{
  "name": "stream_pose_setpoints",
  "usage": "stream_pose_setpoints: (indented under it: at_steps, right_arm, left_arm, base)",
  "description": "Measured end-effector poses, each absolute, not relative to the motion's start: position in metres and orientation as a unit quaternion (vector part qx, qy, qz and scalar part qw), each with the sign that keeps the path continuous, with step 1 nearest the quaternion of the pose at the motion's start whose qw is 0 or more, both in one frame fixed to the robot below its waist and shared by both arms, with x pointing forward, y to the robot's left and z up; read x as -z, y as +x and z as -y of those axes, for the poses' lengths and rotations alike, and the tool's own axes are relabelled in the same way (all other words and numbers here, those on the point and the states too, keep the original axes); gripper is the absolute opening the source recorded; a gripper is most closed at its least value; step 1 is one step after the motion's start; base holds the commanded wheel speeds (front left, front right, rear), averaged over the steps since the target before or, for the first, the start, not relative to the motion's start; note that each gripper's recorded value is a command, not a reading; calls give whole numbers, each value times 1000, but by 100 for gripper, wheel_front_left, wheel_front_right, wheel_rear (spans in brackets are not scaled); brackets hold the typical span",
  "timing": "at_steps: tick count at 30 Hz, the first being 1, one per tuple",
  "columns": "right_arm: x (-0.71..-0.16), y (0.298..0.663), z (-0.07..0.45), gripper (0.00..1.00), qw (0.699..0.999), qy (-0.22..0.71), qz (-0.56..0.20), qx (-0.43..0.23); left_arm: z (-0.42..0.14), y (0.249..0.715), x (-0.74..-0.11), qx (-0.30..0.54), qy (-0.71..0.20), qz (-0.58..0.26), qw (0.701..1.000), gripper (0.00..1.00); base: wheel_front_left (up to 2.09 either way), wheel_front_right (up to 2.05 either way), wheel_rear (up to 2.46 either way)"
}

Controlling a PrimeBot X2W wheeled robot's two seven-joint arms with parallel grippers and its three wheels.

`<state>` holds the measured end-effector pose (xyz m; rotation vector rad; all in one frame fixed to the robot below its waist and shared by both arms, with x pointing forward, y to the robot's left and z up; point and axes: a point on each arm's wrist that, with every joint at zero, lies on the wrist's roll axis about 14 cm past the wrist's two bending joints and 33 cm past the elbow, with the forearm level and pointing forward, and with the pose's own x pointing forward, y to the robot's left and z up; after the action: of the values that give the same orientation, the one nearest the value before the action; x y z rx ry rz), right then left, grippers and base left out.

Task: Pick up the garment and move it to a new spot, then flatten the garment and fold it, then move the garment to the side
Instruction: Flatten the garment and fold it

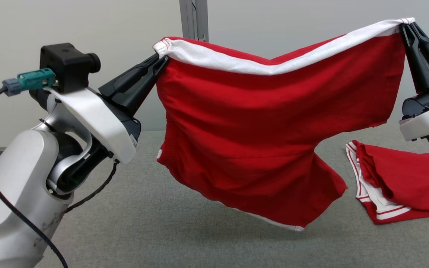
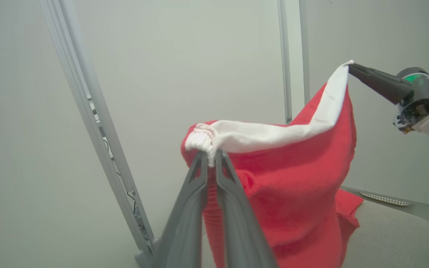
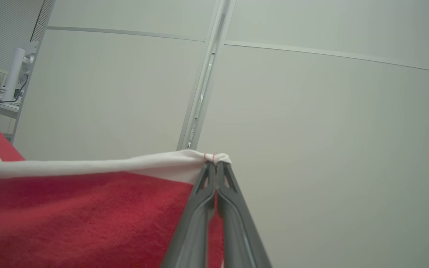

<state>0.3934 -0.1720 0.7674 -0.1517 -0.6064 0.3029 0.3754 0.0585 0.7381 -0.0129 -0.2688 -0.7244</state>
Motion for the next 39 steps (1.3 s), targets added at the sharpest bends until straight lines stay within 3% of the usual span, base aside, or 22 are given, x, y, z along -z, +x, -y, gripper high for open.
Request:
stream_pose_setpoints:
  at_steps: [5,12,19,25,31,39]
  right_arm:
    - [-763,409,174,0,948,-78,274,-143]
    - [-762,460,170,0,956,-61,248,-141]
    - [-794,531,162,0,948,-89,274,-132]
    - [-796,594,140,0,942,-122,282,-137]
    - [-753,648,130,0,943,-146,266,-140]
    - [-652,694,139,0,960,-139,199,-139]
  left_arm:
    - [-57,392,-734,358,-15,100,928,0]
    - [-45,441,-733,353,1,87,932,0]
    - [-37,515,-769,327,67,179,925,0]
    - [-58,597,-763,278,118,228,926,0]
    - [-53,672,-701,271,119,198,934,0]
    - [-23,701,-607,319,71,157,932,0]
  base:
    - [0,0,0]
    - [0,0,0]
    - [0,0,0]
    - [0,0,0]
    - [0,0,0]
    - [0,0,0]
